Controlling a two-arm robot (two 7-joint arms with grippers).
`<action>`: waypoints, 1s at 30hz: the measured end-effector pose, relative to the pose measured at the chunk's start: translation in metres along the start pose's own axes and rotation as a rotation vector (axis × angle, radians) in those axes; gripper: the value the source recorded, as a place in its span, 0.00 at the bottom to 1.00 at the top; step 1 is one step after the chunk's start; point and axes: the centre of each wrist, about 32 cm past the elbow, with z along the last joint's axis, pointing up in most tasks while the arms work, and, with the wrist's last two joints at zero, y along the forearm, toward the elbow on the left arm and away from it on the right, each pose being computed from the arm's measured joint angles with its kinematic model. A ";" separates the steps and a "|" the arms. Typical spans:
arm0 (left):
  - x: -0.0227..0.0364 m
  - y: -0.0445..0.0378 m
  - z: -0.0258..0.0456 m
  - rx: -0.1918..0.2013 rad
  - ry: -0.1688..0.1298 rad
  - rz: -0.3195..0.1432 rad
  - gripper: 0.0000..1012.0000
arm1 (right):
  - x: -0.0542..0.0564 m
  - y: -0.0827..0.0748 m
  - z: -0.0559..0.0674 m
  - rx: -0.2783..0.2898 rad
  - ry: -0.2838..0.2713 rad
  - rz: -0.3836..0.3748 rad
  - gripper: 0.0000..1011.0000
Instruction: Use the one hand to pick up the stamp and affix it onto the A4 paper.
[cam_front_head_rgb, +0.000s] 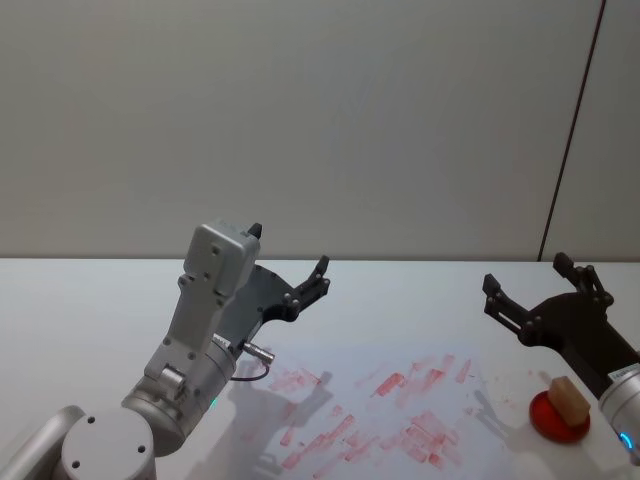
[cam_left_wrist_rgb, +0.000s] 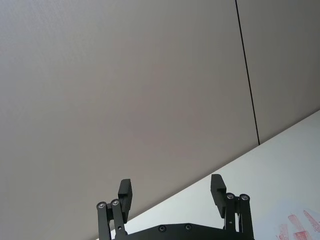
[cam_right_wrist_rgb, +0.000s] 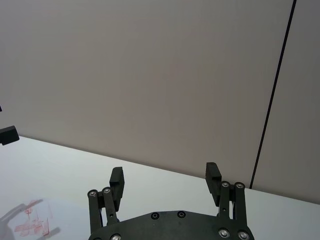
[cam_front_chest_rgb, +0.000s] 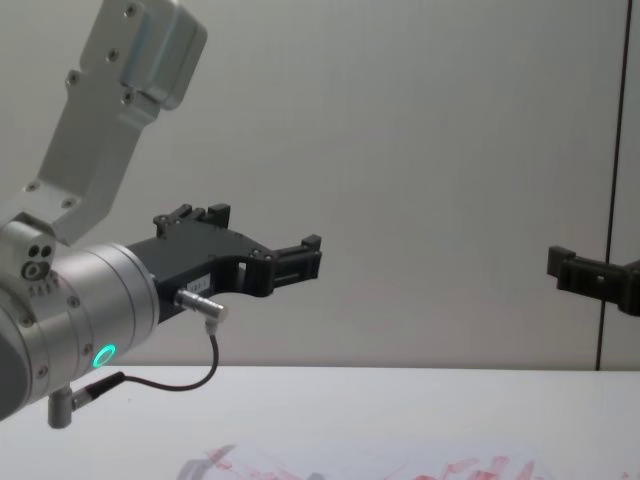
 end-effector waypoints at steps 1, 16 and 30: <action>0.0000 0.0000 0.0000 0.000 0.000 0.000 0.99 | 0.000 0.000 0.000 0.000 0.000 0.000 0.99; 0.0000 0.0000 0.0000 0.000 0.000 0.000 0.99 | 0.000 0.000 0.000 0.000 0.000 0.000 0.99; 0.0000 0.0000 0.0000 0.000 0.000 0.000 0.99 | 0.000 0.000 0.000 0.000 0.000 0.000 0.99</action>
